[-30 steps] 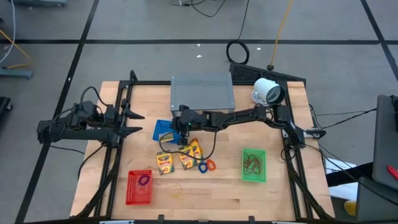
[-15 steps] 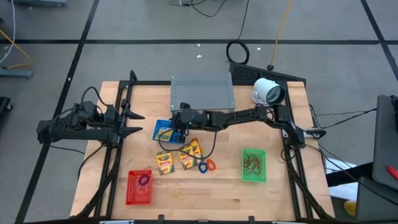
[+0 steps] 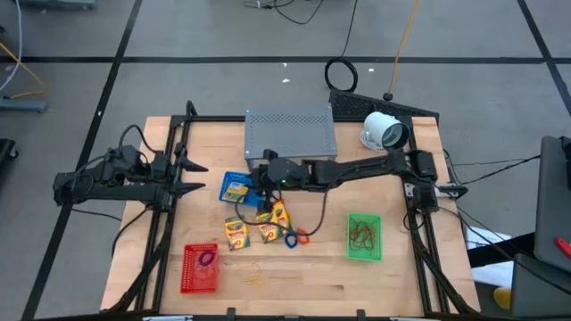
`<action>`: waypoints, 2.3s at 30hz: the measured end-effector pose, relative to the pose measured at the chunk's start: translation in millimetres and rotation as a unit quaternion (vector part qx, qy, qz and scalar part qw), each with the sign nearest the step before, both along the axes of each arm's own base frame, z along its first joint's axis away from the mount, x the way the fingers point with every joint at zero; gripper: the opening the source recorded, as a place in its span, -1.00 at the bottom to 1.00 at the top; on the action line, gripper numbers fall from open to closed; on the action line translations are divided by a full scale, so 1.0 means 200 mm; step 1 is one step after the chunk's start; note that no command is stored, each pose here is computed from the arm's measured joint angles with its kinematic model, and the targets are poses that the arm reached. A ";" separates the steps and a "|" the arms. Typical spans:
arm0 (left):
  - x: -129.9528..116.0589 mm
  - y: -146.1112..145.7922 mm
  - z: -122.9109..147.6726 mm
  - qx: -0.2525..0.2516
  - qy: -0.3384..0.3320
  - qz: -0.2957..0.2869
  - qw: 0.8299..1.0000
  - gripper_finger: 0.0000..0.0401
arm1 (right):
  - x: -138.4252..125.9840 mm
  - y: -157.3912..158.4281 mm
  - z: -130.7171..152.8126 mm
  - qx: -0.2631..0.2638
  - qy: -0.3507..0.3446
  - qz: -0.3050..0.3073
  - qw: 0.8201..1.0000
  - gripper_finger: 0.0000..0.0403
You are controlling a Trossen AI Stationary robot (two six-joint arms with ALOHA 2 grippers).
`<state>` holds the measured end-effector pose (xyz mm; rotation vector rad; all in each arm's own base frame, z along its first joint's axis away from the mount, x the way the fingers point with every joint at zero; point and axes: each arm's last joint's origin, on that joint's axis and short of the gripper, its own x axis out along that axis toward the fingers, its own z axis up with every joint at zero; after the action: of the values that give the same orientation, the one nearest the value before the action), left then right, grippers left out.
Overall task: Pick & Place Office Desk Supplies
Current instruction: Put the yellow crayon box into the blue bin
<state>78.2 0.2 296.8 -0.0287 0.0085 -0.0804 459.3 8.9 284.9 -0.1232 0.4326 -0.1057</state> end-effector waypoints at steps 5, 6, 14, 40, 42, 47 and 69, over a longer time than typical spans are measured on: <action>0.00 0.00 0.00 -0.001 0.003 0.000 1.000 0.07 | -0.12 0.04 0.10 0.032 0.040 -0.007 0.999 -0.47; 0.00 0.00 0.00 -0.001 0.003 0.000 1.000 0.07 | -0.14 0.05 0.12 0.041 0.049 -0.011 0.998 -0.48; 0.00 0.00 -0.02 -0.004 0.016 0.000 1.000 0.07 | -0.27 0.14 0.18 0.114 0.099 -0.037 0.988 -0.47; 0.21 -0.02 -0.18 -0.116 0.225 -0.015 0.967 0.07 | -0.42 0.37 -0.03 0.144 0.150 -0.158 0.965 -0.49; 0.21 -0.04 -0.16 -0.121 0.227 -0.023 0.966 0.07 | -0.44 0.37 -0.06 0.160 0.135 -0.165 0.964 -0.49; 0.21 -0.09 -0.06 -0.117 0.260 -0.028 0.958 0.06 | -0.52 0.36 -0.13 0.192 0.083 -0.159 0.965 -0.49; 0.73 -0.39 -0.06 -0.046 0.453 -0.082 0.886 -0.95 | -0.92 0.25 -0.31 0.307 -0.113 -0.029 0.944 -0.53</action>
<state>223.3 -77.7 285.5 -0.1600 0.9499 -0.2319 275.0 59.7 223.0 0.5139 0.2239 -0.0384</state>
